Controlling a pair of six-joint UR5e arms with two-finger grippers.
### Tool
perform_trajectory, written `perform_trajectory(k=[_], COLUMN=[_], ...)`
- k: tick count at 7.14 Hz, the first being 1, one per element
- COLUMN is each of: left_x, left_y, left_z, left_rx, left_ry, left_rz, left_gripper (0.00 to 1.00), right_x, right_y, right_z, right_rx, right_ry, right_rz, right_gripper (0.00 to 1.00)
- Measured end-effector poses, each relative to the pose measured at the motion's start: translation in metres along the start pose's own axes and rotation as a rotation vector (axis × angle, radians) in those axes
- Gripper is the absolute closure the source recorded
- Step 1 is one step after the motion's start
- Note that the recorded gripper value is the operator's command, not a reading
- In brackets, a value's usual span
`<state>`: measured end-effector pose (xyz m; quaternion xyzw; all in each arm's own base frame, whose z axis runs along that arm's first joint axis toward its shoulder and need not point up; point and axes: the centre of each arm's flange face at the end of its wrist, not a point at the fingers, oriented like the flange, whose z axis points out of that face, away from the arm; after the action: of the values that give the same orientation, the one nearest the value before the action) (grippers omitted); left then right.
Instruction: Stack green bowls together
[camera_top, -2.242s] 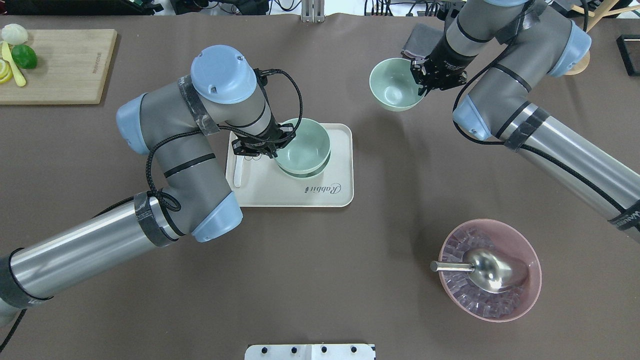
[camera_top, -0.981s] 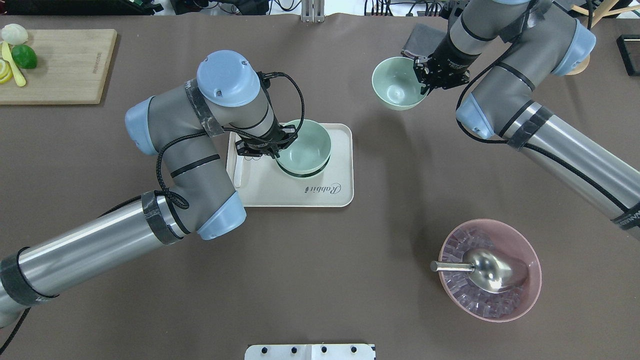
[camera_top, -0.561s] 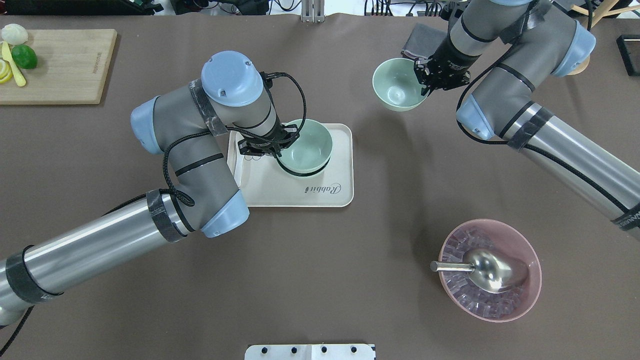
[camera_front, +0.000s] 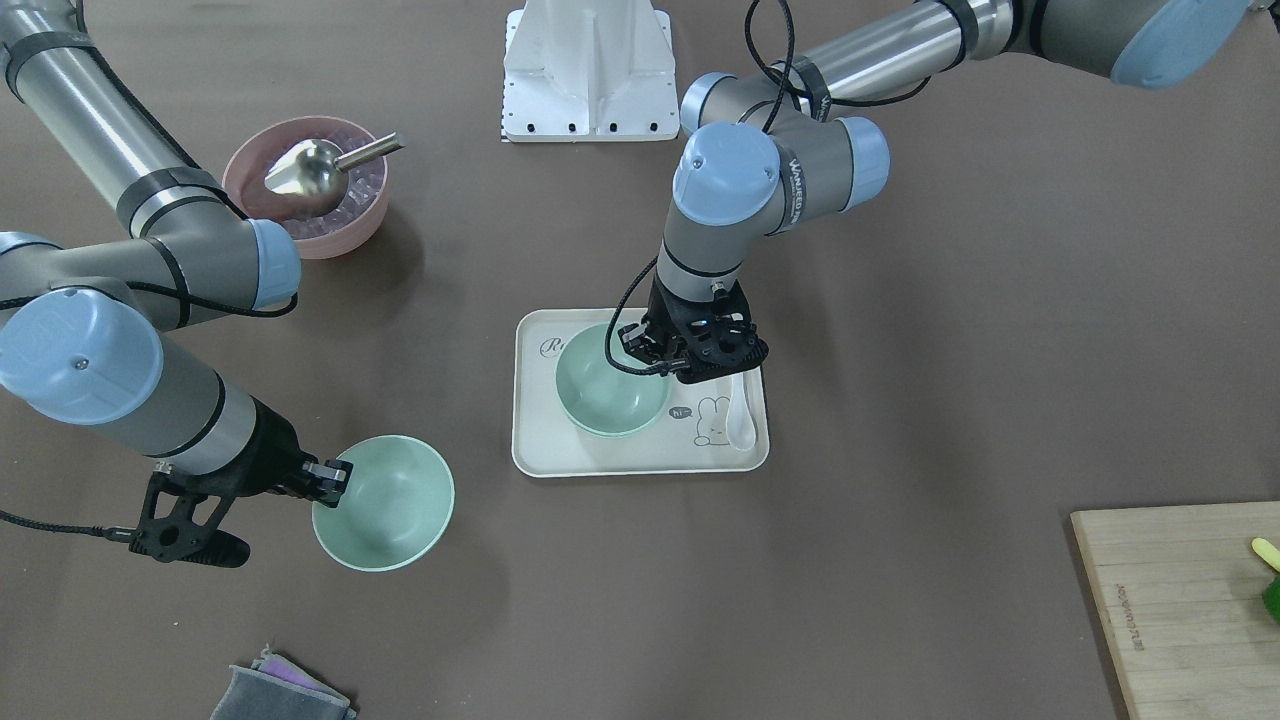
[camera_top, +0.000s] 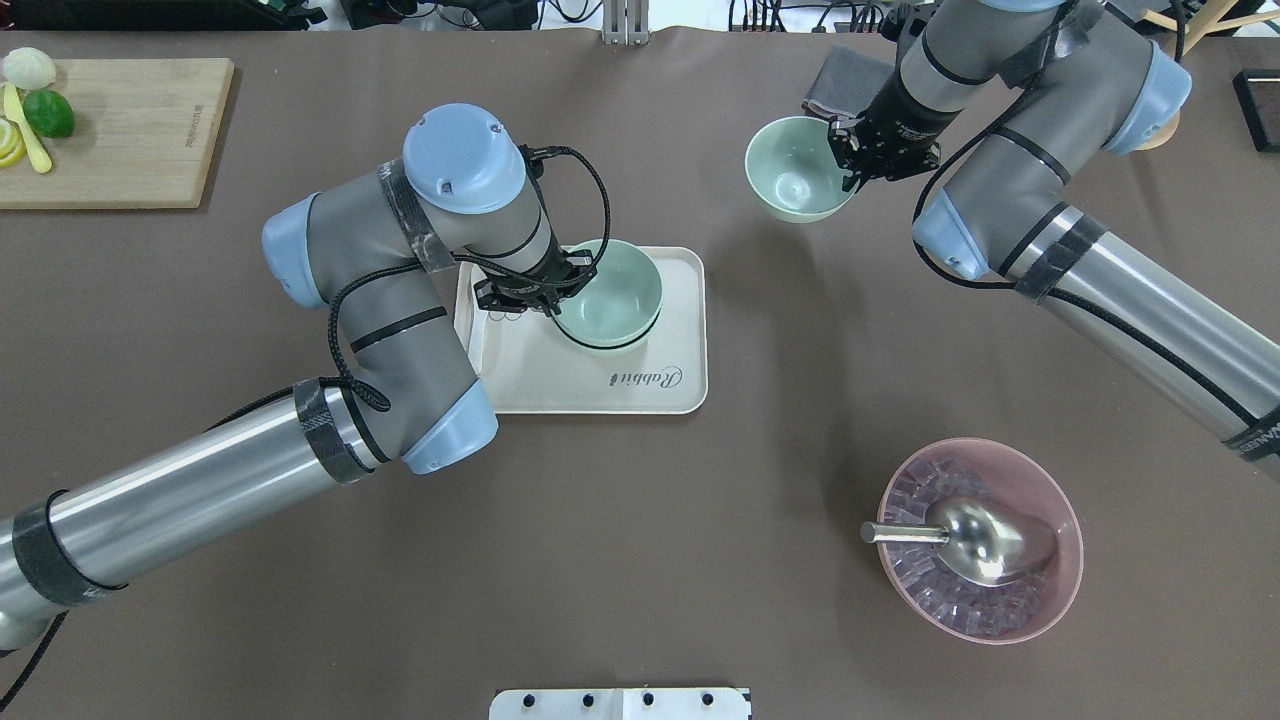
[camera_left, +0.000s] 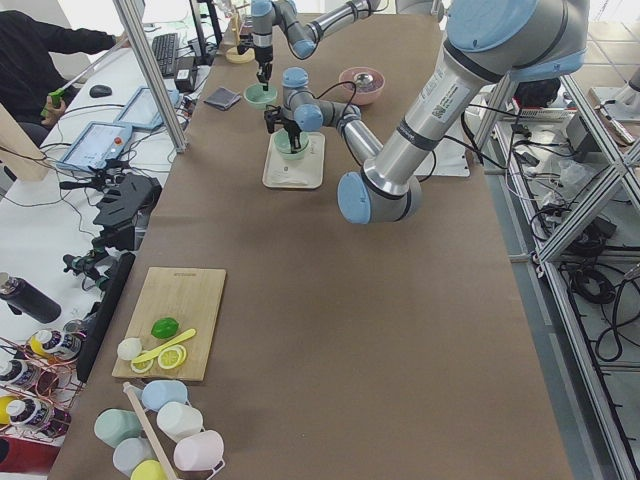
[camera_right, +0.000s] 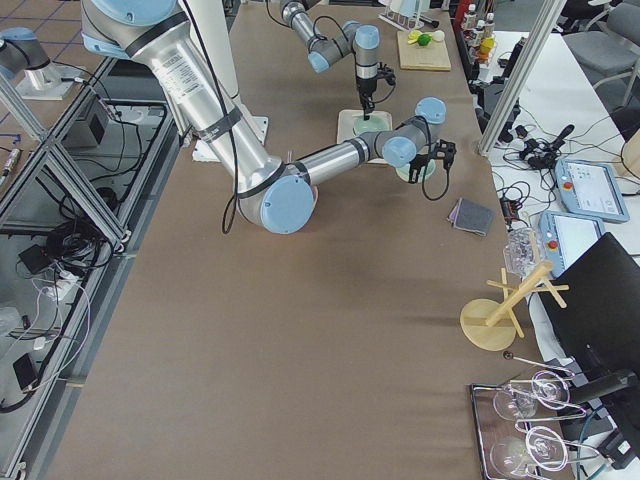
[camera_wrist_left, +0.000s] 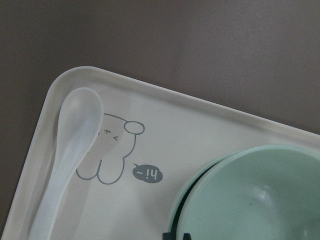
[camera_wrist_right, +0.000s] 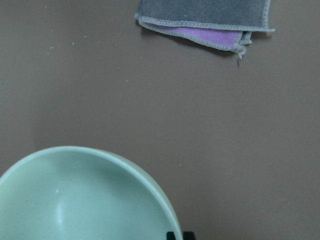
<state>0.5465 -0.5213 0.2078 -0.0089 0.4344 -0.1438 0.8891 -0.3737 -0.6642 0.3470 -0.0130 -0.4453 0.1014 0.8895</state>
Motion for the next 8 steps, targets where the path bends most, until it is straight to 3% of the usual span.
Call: perform_trajectory(k=[1, 2, 3, 6, 8], left_x=[-0.001, -0.001, 0.001, 0.003, 0.0], left_y=[0.0, -0.001, -0.001, -0.002, -0.02], left_z=[0.001, 0.002, 0.002, -0.005, -0.03], left_rx=[0.0, 0.001, 0.001, 0.008, 0.025], left_ry=[0.0, 0.004, 0.012, 0.037, 0.061], left_rz=[0.0, 0.001, 0.002, 0.011, -0.001], left_gripper=[1.0, 0.73, 0.04, 0.02, 0.02], right_x=[0.0, 0.0, 0.0, -0.001, -0.008], right_y=[0.0, 0.0, 0.0, 0.0, 0.004], right_z=[0.0, 0.0, 0.0, -0.002, -0.014], right_rx=[0.0, 0.0, 0.0, 0.001, 0.002], right_ry=[0.0, 0.0, 0.0, -0.003, -0.023], right_rz=[0.0, 0.0, 0.001, 0.0, -0.003], right_gripper=[1.0, 1.0, 1.0, 1.0, 1.0])
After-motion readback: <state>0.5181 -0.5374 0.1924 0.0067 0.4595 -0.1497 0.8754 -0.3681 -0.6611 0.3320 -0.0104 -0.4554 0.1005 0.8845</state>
